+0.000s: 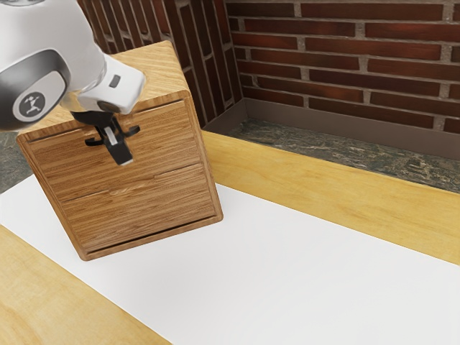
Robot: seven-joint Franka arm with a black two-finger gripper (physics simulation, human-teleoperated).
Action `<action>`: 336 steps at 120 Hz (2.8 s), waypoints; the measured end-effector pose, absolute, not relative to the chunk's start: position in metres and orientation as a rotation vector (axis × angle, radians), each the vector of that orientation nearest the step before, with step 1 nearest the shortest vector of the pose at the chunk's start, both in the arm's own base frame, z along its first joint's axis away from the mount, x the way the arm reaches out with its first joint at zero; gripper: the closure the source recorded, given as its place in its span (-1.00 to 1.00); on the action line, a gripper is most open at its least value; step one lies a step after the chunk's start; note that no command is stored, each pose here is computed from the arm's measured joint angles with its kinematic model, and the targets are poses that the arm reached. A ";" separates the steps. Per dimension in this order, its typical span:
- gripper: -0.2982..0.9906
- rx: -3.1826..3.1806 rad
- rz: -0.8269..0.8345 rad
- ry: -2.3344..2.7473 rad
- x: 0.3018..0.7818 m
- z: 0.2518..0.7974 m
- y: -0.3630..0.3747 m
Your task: Pull the drawer handle with one arm to open the drawer
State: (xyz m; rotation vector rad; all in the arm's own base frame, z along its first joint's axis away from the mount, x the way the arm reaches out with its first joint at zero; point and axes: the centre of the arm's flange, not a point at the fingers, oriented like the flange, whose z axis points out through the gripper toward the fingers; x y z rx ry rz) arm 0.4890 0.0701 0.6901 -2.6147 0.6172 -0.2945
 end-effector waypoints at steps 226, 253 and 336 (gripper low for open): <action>0.67 -2.546 -0.251 0.977 0.481 0.671 0.088; 0.66 -2.555 -0.272 0.990 0.455 0.670 0.083; 0.68 -2.455 -0.339 1.099 0.401 0.676 0.009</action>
